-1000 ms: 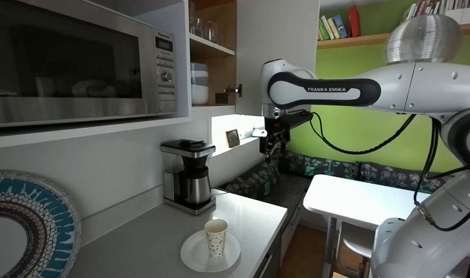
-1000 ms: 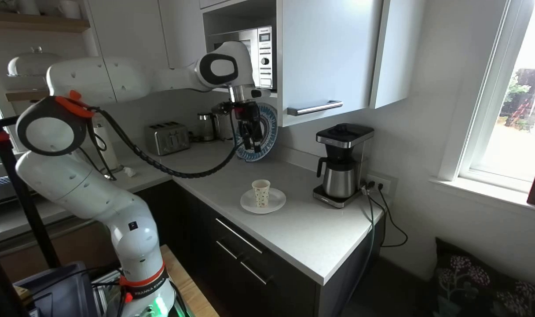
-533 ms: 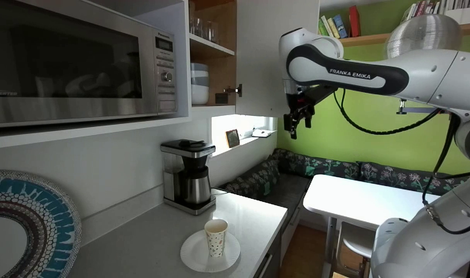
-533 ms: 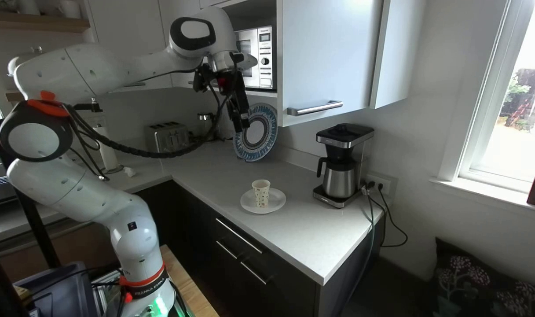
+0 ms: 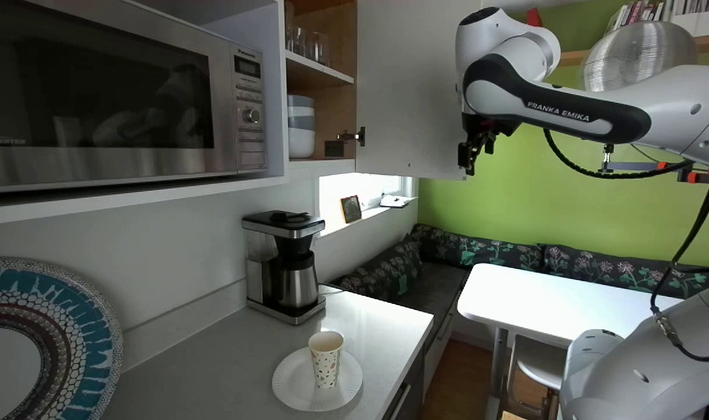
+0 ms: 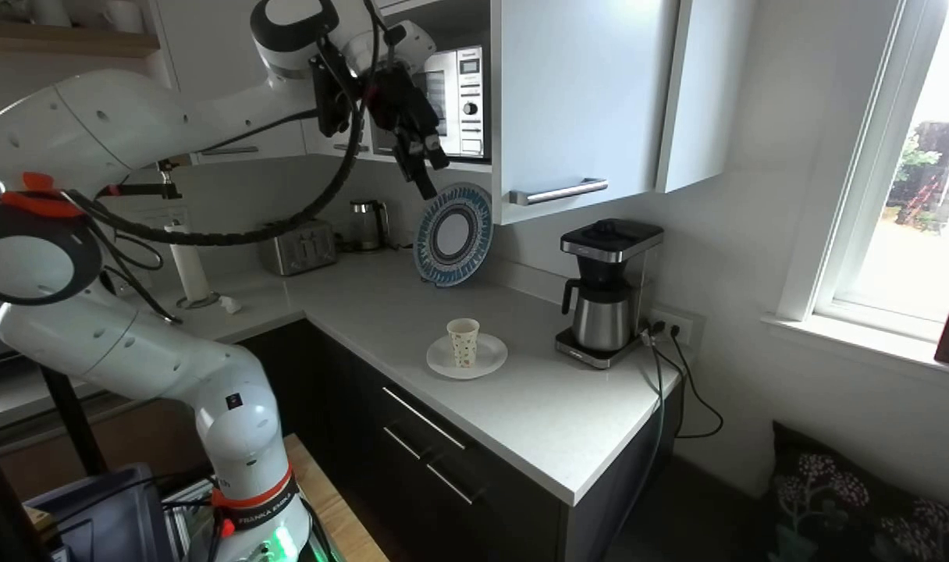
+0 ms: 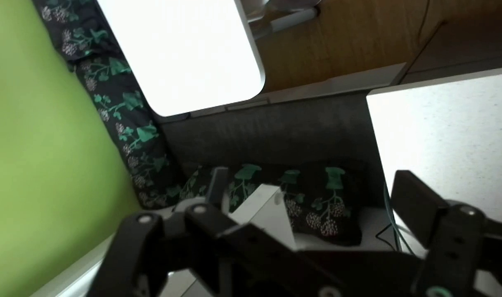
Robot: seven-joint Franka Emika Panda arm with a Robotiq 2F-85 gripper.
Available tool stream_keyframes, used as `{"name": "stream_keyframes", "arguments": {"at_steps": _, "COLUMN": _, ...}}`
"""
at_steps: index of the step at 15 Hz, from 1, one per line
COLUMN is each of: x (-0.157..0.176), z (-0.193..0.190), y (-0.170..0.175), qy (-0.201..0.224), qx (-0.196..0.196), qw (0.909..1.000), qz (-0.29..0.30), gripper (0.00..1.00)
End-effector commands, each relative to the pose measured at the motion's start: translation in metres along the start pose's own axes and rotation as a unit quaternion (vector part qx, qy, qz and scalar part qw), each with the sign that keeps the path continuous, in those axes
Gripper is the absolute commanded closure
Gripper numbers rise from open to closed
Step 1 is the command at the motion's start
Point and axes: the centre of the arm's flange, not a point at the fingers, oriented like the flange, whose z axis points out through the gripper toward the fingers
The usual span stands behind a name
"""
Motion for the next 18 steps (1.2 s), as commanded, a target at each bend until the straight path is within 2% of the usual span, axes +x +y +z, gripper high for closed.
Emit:
{"name": "stream_keyframes", "arguments": {"at_steps": 1, "x": -0.007, "z": 0.009, "y": 0.023, "qy": 0.066, "qx": -0.004, "qw": 0.9974, "qz": -0.029, "gripper": 0.0}}
{"name": "stream_keyframes", "arguments": {"at_steps": 5, "x": 0.005, "z": 0.02, "y": 0.033, "qy": 0.172, "qx": 0.04, "qw": 0.9832, "qz": -0.045, "gripper": 0.0}}
{"name": "stream_keyframes", "arguments": {"at_steps": 7, "x": 0.008, "z": 0.022, "y": 0.035, "qy": 0.199, "qx": 0.061, "qw": 0.9772, "qz": -0.042, "gripper": 0.0}}
{"name": "stream_keyframes", "arguments": {"at_steps": 12, "x": -0.01, "z": 0.008, "y": 0.04, "qy": 0.206, "qx": 0.071, "qw": 0.9751, "qz": -0.039, "gripper": 0.0}}
{"name": "stream_keyframes", "arguments": {"at_steps": 14, "x": -0.016, "z": -0.003, "y": 0.041, "qy": 0.193, "qx": 0.062, "qw": 0.9784, "qz": -0.039, "gripper": 0.0}}
{"name": "stream_keyframes", "arguments": {"at_steps": 18, "x": -0.027, "z": -0.009, "y": 0.045, "qy": 0.153, "qx": 0.018, "qw": 0.9874, "qz": -0.034, "gripper": 0.0}}
